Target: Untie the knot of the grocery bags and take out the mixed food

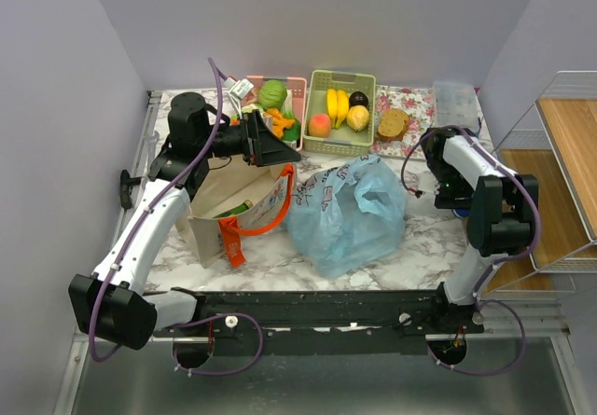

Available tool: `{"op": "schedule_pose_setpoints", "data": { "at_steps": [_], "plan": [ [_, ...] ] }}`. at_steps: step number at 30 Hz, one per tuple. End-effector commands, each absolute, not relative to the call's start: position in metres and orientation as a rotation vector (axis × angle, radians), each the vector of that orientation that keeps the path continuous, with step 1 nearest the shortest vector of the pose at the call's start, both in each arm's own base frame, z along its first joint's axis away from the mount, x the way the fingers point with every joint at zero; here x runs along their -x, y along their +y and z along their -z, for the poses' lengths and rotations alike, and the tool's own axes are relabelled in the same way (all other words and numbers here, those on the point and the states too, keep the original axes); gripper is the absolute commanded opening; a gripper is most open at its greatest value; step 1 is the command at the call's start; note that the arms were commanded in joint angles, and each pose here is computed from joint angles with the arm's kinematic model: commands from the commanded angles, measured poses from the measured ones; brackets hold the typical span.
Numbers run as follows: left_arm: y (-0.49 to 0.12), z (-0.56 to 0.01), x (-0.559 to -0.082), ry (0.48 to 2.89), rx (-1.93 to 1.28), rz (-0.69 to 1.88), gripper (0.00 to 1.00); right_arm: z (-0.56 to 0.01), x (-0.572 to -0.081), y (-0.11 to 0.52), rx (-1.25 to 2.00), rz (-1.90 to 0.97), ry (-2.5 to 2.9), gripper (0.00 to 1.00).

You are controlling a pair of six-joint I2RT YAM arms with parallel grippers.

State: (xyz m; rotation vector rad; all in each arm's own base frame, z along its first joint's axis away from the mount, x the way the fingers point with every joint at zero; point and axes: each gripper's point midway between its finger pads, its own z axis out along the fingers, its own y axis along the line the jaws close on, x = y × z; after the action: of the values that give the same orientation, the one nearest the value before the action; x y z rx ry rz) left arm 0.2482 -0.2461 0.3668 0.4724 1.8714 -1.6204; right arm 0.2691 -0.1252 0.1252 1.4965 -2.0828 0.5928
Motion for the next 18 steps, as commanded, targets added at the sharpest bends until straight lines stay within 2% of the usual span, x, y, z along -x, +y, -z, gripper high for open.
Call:
{"op": "schedule_pose_setpoints", "data": {
  "at_steps": [1, 18],
  "plan": [
    [-0.245, -0.368, -0.245, 1.851, -0.496, 1.633, 0.98, -0.148, -0.275, -0.146, -1.510, -0.736, -1.983, 0.07],
    [-0.245, -0.368, -0.246, 1.851, -0.488, 1.629, 0.98, -0.129, -0.280, -0.169, -1.452, -0.792, -1.898, 0.13]
  ]
}}
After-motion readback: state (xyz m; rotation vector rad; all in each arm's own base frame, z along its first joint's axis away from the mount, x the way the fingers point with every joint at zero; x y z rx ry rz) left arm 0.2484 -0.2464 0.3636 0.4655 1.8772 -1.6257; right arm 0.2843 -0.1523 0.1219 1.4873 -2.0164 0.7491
